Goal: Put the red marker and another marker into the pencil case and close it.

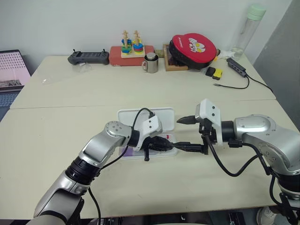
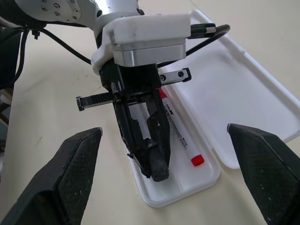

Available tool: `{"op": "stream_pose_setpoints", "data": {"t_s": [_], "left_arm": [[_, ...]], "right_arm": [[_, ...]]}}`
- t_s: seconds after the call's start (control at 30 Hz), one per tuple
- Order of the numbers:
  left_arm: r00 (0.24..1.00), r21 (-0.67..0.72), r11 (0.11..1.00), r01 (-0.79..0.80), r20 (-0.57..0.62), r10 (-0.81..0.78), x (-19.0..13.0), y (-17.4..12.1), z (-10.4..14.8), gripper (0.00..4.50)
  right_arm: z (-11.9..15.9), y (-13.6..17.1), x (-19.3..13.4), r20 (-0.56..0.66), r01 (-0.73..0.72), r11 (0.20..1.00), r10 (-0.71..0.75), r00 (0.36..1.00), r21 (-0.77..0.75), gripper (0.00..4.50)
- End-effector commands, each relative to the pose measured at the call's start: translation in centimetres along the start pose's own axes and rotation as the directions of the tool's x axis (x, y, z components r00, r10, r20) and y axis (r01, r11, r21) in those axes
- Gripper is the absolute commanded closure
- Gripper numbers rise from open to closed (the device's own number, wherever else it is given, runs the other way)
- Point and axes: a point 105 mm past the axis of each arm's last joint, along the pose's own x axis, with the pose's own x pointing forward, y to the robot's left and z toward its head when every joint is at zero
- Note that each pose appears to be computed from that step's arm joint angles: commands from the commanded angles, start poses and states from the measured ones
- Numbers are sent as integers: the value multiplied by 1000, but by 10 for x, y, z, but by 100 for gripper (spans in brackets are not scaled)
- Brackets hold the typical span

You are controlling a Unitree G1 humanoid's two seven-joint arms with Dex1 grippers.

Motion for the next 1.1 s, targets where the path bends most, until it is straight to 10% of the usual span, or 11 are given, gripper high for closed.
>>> {"op": "stream_pose_setpoints", "data": {"t_s": [0.03, 0.13, 0.73, 1.1], "left_arm": [[1000, 48, 999, 12, -6, -11, -1, -5, 5, 402], [1000, 50, 999, 0, -2, 0, -1, -2, 6, 402], [986, 10, 996, -85, 148, 83, -22, 9, 34, 8], [800, -213, 853, -477, 297, 521, -137, 12, 44, 1]], "right_arm": [[8, 4, -1, 26, -1, 999, 2, 1000, -35, 0], [8, 4, 0, 29, 1, 999, 0, 1000, -34, 0], [22, -11, 1, 104, 51, 998, -46, 993, -42, 0], [63, -113, 29, 187, 264, 963, -268, 945, 47, 0]]}}
